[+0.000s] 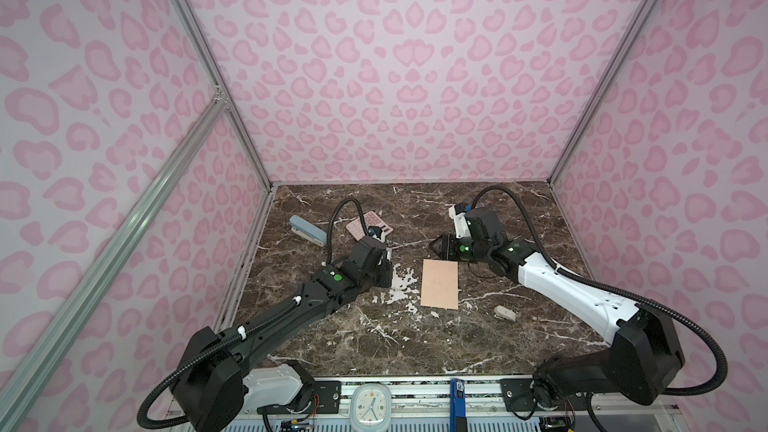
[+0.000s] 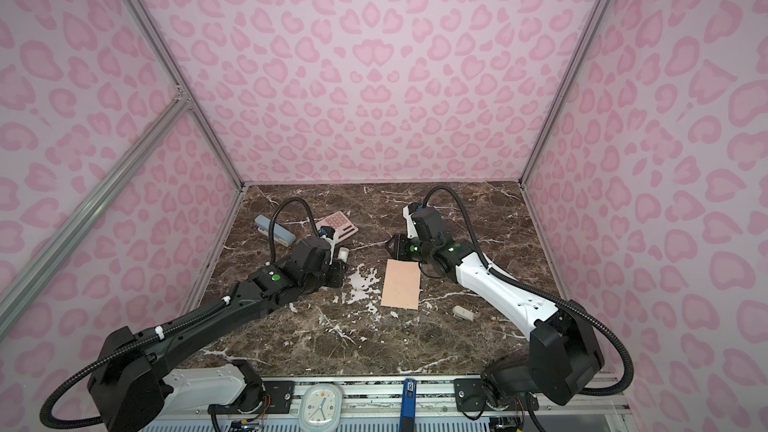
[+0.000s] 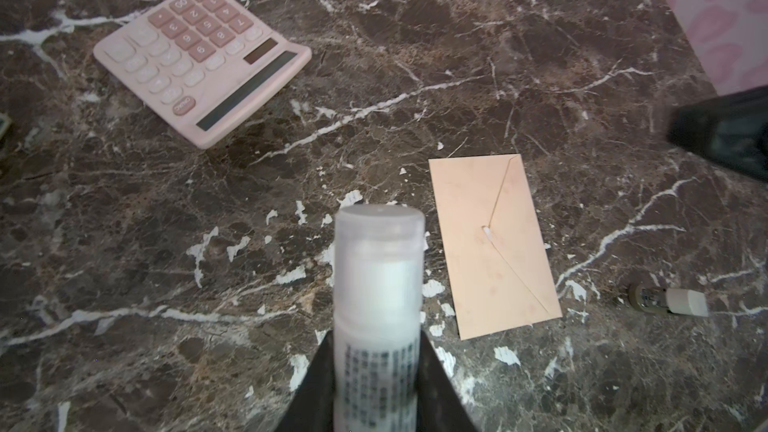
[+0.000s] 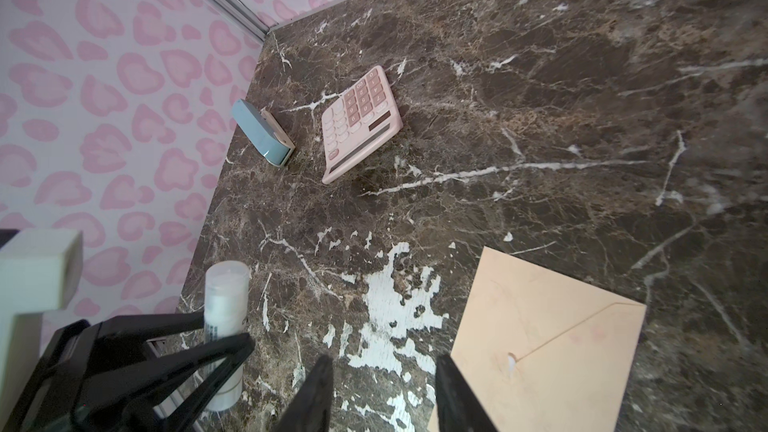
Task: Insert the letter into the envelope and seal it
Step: 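Lower the capped glue stick with the left gripper onto the table beside the envelope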
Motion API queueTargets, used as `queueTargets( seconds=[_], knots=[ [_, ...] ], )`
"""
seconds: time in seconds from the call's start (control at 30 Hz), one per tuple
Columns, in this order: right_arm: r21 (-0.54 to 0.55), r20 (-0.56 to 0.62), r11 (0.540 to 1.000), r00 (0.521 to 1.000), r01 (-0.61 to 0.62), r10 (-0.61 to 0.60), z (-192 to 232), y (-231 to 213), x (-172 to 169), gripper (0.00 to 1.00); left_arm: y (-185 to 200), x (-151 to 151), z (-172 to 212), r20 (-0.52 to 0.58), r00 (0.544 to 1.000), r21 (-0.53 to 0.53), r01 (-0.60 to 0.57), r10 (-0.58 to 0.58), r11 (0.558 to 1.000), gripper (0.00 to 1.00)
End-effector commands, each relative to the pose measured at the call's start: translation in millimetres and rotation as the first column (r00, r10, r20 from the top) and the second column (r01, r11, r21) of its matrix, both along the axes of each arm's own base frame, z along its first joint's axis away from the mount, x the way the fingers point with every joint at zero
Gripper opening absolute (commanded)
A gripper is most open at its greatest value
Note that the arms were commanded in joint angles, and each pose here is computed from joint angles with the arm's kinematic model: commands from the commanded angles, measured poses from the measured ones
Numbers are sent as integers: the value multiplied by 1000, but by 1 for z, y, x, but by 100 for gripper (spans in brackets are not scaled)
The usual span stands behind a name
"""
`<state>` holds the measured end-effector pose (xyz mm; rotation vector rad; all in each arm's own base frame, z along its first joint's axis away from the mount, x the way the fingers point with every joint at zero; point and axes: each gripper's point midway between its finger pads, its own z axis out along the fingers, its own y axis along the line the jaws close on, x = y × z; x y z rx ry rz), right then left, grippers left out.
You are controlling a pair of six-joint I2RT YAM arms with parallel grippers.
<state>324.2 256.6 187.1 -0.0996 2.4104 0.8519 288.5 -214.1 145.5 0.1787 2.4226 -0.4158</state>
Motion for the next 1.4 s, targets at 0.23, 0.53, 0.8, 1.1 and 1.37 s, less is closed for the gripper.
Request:
queueTargets(
  seconds=[0.23, 0.53, 0.8, 1.1, 1.37],
  knots=[
    [1, -1, 1000, 1000, -12, 12, -7, 8, -1, 43, 7, 3, -52, -205, 976, -2, -70, 68, 998, 5],
    [-3, -6, 1000, 1000, -23, 23, -8, 10, -3, 43, 14, 10, -94, -296, 949, 34, -105, 111, 994, 7],
    [-6, -6, 1000, 1000, -25, 25, -9, 11, -2, 43, 24, 9, -110, -321, 936, 83, -127, 147, 988, 9],
    [-7, -19, 1000, 999, -27, 27, -12, 10, -3, 44, 32, 7, -121, -342, 921, 112, -157, 186, 981, 12],
    [-14, -22, 999, 999, -29, 29, -16, 9, -5, 44, 35, 7, -130, -366, 908, 138, -165, 205, 977, 17]
  ],
)
